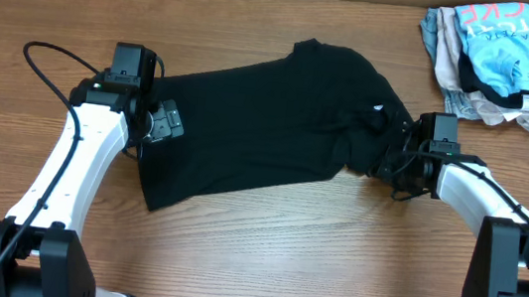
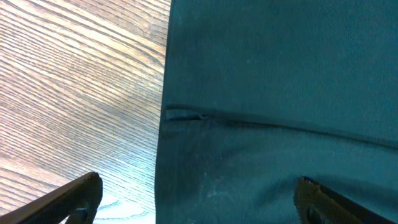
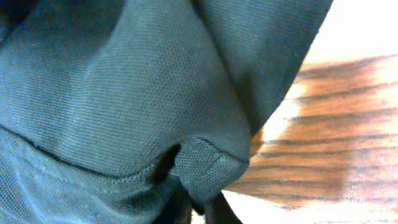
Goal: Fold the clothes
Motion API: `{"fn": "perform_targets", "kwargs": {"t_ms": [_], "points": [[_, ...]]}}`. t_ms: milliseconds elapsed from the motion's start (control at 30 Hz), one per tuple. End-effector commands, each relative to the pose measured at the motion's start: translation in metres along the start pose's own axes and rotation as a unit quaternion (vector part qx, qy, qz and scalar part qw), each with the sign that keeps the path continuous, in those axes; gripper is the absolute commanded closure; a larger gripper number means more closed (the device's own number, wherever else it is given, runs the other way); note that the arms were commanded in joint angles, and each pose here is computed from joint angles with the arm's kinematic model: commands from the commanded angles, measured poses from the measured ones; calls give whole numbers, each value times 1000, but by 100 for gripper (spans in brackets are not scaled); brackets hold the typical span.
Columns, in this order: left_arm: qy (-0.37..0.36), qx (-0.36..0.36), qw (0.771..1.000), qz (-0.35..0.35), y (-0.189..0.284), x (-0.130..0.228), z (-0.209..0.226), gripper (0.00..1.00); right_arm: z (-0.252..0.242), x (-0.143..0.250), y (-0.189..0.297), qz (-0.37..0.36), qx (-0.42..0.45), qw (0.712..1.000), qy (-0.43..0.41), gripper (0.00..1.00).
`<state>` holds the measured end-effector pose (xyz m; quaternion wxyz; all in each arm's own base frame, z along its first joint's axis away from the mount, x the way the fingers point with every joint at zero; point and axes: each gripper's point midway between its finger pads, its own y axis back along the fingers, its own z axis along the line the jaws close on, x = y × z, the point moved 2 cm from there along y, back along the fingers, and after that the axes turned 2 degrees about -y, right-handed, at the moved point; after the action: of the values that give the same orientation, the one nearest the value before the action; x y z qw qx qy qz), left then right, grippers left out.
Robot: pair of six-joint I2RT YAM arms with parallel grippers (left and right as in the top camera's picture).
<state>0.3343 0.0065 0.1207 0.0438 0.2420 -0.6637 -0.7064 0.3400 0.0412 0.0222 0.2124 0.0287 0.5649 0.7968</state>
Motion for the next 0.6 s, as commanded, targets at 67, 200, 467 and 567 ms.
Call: {"fn": "perform_targets", "kwargs": {"t_ms": [67,200,467,567], "points": [[-4,-1,1000,-14,6,-6,2,0,6,8,-3,11,-10,1000,11,62],[-4,-1,1000,-14,6,-6,2,0,18,15,-6,16,-12,999,32,61],[-4,-1,1000,-14,6,-6,2,0,18,28,-21,31,19,998,46,66],[-5,-1,1000,-14,6,-6,2,0,12,35,-29,50,28,998,41,77]]}}
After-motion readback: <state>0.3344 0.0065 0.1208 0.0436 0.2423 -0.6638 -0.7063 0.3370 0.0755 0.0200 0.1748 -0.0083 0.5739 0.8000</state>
